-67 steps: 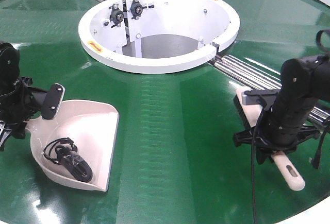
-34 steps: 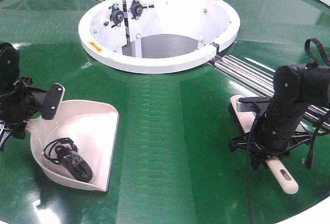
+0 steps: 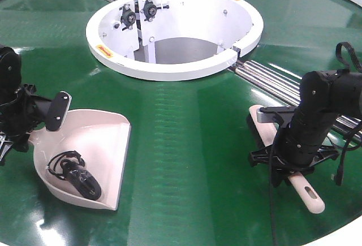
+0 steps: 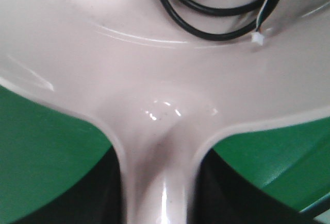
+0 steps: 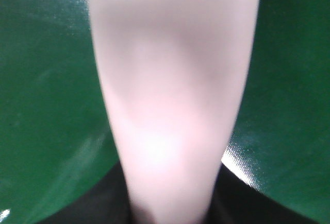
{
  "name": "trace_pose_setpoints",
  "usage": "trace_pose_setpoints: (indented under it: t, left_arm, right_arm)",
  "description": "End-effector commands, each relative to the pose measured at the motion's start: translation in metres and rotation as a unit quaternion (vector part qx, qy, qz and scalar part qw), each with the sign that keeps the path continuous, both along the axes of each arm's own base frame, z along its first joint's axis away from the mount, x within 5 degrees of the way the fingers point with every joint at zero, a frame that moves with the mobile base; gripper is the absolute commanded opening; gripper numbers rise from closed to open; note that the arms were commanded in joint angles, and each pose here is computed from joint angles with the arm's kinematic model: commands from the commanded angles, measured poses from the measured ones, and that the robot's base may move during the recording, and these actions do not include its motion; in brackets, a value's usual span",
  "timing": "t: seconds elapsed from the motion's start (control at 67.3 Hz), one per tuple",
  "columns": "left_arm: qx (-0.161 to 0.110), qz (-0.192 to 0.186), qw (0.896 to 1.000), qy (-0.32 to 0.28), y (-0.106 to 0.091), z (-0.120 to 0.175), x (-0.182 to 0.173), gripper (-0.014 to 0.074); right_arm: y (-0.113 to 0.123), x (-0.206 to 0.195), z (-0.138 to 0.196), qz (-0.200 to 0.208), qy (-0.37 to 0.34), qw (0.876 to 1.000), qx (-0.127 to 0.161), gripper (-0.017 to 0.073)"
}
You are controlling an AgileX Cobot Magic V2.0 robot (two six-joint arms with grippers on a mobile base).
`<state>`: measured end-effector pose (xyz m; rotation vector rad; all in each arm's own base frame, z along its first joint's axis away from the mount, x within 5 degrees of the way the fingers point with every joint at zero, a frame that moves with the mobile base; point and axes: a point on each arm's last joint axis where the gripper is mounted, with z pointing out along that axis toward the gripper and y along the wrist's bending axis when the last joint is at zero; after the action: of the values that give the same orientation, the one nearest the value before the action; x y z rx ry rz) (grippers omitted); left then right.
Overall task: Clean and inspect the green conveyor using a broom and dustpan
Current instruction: 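Move the brush back and lower it onto the conveyor with the right gripper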
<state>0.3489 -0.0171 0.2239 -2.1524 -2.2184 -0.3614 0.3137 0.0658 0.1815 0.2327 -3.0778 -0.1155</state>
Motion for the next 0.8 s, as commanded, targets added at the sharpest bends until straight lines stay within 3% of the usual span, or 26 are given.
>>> trace_pose_setpoints:
  t: [0.0,0.787]
  left_arm:
    - [-0.019,0.003,0.999,-0.046,-0.0045,0.02,0.0029,-0.0007]
    - [-0.024,0.009,0.999,-0.032,-0.0052,0.0189,0.0005,0.0025]
  right_arm:
    - [-0.0008,0.0015,0.0181,0.002,-0.031,0.999,0.008,0.001]
    - [-0.001,-0.0004,0.0181,0.007,-0.021,1.0,0.007,0.006]
